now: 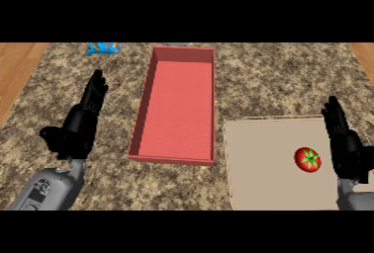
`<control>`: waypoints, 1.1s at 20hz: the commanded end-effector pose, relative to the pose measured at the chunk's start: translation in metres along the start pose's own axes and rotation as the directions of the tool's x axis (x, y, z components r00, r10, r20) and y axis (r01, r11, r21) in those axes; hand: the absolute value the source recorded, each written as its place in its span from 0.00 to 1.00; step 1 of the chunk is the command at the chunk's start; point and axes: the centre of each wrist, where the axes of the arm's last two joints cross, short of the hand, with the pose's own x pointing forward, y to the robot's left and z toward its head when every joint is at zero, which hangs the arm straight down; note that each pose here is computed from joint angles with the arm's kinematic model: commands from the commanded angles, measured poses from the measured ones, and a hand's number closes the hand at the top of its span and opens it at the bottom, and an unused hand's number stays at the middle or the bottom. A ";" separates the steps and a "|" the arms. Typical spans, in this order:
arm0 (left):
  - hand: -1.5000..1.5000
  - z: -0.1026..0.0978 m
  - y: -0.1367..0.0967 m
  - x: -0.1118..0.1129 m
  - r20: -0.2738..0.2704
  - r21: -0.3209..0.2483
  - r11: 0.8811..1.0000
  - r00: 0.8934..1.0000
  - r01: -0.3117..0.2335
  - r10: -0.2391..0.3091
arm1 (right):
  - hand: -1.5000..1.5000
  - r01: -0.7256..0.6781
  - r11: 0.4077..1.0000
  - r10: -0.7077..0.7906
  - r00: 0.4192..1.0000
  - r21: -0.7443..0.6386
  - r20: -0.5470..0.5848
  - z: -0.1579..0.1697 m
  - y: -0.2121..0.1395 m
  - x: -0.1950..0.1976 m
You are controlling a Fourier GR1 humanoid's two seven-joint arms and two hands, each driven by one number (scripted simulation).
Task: Pick the tomato from the tray and place it in the cardboard box
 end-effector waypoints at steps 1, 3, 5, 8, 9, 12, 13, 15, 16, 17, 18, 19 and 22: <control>0.50 0.009 0.017 -0.029 -0.045 0.045 0.996 0.996 0.083 -0.081 | 0.00 0.048 0.990 -0.049 0.999 0.135 0.007 -0.006 -0.005 0.001; 0.50 0.010 0.047 -0.033 -0.128 0.106 0.969 0.970 0.221 -0.207 | 0.00 0.089 0.942 -0.105 0.994 0.325 0.031 -0.006 -0.015 0.002; 0.50 0.013 0.093 -0.038 -0.208 0.135 0.927 0.925 0.349 -0.318 | 0.00 0.120 0.863 -0.154 0.988 0.490 0.030 -0.006 -0.016 0.009; 0.50 0.018 0.082 -0.048 -0.237 0.101 0.931 0.917 0.352 -0.321 | 0.00 -0.556 0.688 0.368 0.821 0.467 0.436 -0.030 -0.059 0.065; 0.50 0.026 0.091 -0.056 -0.278 0.114 0.917 0.898 0.383 -0.341 | 0.00 -0.577 0.625 0.371 0.812 0.526 0.450 -0.019 -0.065 0.049; 0.50 0.032 0.109 -0.059 -0.299 0.111 0.908 0.885 0.404 -0.358 | 0.00 -0.213 0.745 0.048 0.962 0.632 0.268 0.015 -0.092 -0.027; 0.50 0.017 0.105 -0.050 -0.305 0.128 0.905 0.885 0.405 -0.353 | 0.00 -0.143 0.761 -0.050 0.960 0.633 0.276 0.006 -0.088 -0.029; 0.50 0.025 0.111 -0.055 -0.291 0.115 0.907 0.887 0.405 -0.359 | 0.00 -0.116 0.744 -0.121 0.945 0.658 0.303 0.004 -0.118 -0.031; 0.50 0.024 0.108 -0.062 -0.318 0.131 0.904 0.881 0.408 -0.351 | 0.00 -0.108 0.726 -0.156 0.936 0.679 0.315 -0.007 -0.121 -0.028; 0.50 0.015 0.113 -0.051 -0.298 0.121 0.903 0.883 0.413 -0.364 | 0.00 -0.117 0.698 -0.152 0.940 0.707 0.306 -0.005 -0.116 -0.041; 0.50 0.022 0.110 -0.060 -0.313 0.111 0.911 0.884 0.397 -0.347 | 0.00 -0.172 0.704 -0.127 0.924 0.689 0.361 -0.013 -0.125 -0.035; 0.50 0.025 0.113 -0.061 -0.311 0.120 0.909 0.885 0.398 -0.347 | 0.00 -0.245 0.688 -0.084 0.908 0.684 0.410 -0.015 -0.130 -0.033; 0.50 0.023 0.108 -0.065 -0.306 0.114 0.910 0.885 0.399 -0.350 | 0.00 -0.448 0.633 0.086 0.851 0.631 0.517 -0.034 -0.142 -0.018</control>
